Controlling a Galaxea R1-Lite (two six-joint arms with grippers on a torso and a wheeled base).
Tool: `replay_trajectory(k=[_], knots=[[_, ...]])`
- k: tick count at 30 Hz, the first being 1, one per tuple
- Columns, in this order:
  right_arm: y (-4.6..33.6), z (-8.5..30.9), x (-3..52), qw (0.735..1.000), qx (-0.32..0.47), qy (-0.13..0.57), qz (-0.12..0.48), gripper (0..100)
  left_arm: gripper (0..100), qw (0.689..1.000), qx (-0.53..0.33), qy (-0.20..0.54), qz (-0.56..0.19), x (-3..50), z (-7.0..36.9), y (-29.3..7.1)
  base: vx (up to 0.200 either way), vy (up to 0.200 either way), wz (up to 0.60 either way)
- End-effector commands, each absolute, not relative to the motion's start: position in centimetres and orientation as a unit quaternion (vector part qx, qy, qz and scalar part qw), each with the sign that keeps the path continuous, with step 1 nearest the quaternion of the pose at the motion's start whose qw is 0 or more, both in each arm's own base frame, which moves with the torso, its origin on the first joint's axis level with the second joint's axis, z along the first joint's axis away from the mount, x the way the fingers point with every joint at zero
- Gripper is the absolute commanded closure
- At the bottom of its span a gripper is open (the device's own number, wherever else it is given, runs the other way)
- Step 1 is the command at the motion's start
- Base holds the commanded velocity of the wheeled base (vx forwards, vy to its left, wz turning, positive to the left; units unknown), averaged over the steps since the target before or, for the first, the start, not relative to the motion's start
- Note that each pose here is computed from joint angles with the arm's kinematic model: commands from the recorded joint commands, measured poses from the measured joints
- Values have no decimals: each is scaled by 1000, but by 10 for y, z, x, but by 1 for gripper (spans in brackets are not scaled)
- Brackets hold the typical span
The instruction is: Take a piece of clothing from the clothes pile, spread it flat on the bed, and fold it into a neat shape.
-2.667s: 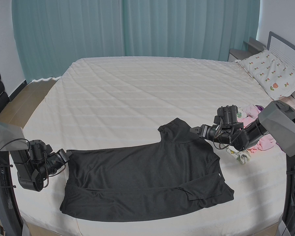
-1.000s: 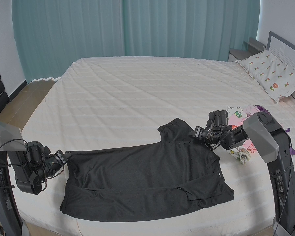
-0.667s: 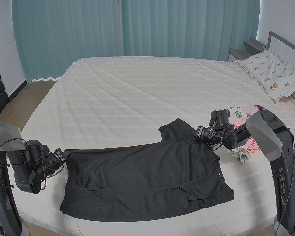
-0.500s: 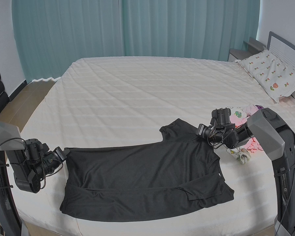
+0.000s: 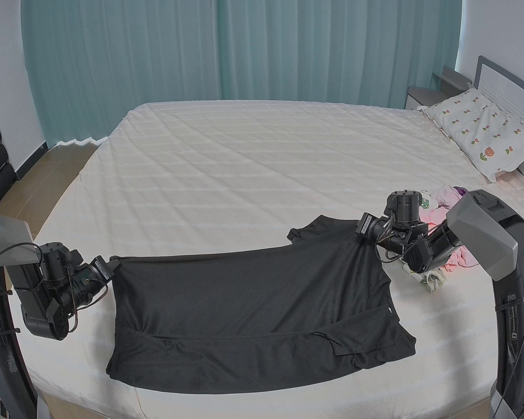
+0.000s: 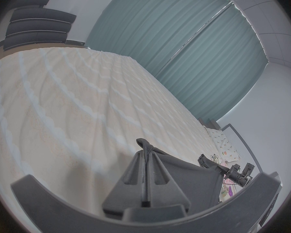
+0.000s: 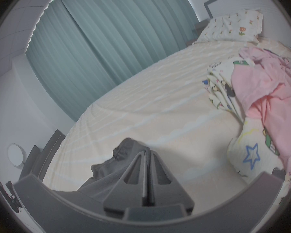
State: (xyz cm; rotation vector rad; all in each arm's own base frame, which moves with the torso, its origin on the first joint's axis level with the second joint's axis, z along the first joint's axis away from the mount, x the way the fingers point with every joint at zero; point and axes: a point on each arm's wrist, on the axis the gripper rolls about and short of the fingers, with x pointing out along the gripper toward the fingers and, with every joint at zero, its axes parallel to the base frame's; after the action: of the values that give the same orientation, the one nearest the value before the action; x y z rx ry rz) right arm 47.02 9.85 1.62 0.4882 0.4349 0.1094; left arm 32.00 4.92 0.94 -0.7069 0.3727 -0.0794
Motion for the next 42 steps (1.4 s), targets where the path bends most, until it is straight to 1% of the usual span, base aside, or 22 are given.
replay_trajectory(k=[1,2,11,13,14,19,28,33,36,42], knots=[[98,13,465,951,230,203,46,100,100,923,-343,172,-36,318,16,52,0,0,0],[98,17,465,954,233,180,53,100,100,923,-343,169,-35,318,18,53,0,0,0],[99,17,464,956,233,167,57,100,100,925,-342,164,-35,315,22,54,0,0,0],[99,17,464,956,233,167,57,100,100,925,-342,164,-35,315,22,54,0,0,0],[97,15,456,955,228,179,59,100,100,924,-343,168,-34,313,22,53,0,0,0],[92,18,443,952,217,198,85,100,100,924,-338,179,-33,309,18,52,0,0,0],[87,24,435,952,214,202,83,100,100,924,-328,192,-29,300,15,51,0,0,0],[87,27,433,953,212,199,84,100,100,925,-330,188,-22,297,17,55,0,0,0],[88,26,437,957,213,177,87,100,100,925,-331,185,-18,295,20,58,0,0,0],[93,24,437,957,213,173,95,100,100,926,-332,179,-17,294,23,59,0,0,0]])
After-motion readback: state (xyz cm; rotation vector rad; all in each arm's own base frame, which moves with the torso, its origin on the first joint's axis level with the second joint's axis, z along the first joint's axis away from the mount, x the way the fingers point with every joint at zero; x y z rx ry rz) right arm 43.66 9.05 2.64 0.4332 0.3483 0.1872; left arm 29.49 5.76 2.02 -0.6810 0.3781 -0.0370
